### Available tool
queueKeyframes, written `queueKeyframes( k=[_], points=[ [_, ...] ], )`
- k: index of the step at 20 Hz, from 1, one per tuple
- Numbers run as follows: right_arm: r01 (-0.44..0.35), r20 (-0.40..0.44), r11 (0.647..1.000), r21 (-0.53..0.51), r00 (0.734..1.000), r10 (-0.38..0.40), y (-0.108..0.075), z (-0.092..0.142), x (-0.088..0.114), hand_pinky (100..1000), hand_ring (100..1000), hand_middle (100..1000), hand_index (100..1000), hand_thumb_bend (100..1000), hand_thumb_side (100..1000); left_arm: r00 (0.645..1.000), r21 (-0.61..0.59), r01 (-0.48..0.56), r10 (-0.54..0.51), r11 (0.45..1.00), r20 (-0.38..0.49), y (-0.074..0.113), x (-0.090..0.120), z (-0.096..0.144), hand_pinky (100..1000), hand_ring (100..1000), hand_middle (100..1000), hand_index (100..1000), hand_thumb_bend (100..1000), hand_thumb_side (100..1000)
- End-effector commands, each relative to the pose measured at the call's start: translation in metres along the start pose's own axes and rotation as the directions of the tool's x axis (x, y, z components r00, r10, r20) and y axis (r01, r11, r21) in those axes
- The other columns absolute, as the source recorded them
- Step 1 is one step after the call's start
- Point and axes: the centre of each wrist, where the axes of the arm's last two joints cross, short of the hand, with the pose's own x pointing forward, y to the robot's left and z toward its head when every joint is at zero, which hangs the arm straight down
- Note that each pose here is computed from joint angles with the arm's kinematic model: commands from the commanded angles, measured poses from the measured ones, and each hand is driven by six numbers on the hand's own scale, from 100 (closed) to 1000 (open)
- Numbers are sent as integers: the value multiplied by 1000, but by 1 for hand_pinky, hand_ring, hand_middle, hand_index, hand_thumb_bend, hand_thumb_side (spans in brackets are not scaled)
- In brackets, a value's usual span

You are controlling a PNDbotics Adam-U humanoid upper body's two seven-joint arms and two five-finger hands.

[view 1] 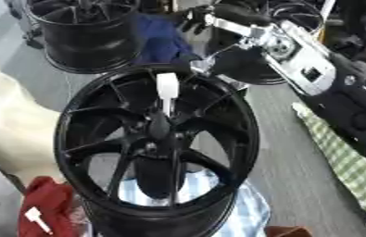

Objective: Pull the pin out of the wheel hub.

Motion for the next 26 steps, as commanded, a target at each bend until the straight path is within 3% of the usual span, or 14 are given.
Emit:
queueKeyframes(
  k=[1, 6, 15, 26],
  points=[
    [-9, -1, 998, 65, 1000, 9, -9, -4, -4, 806, 866, 873, 986, 283, 478, 999, -2, 16, -16, 1000, 30, 3, 9, -4, 588, 588, 591, 787, 100, 623],
    [-4, -32, 993, 118, 999, 8, 5, -15, -12, 809, 869, 876, 987, 282, 489, 999, -3, 11, -11, 1000, 33, 1, 10, -5, 588, 588, 591, 788, 100, 623],
    [-44, -119, 991, 124, 991, 59, 20, -21, -26, 831, 881, 880, 988, 281, 500, 999, -13, 5, -5, 1000, 36, -2, 11, -6, 588, 588, 590, 788, 100, 623],
    [-63, -146, 983, 172, 985, 89, 35, -28, -31, 820, 856, 834, 961, 270, 527, 999, -16, 6, -5, 1000, 41, -2, 12, -7, 588, 588, 590, 788, 100, 622]
  ],
)
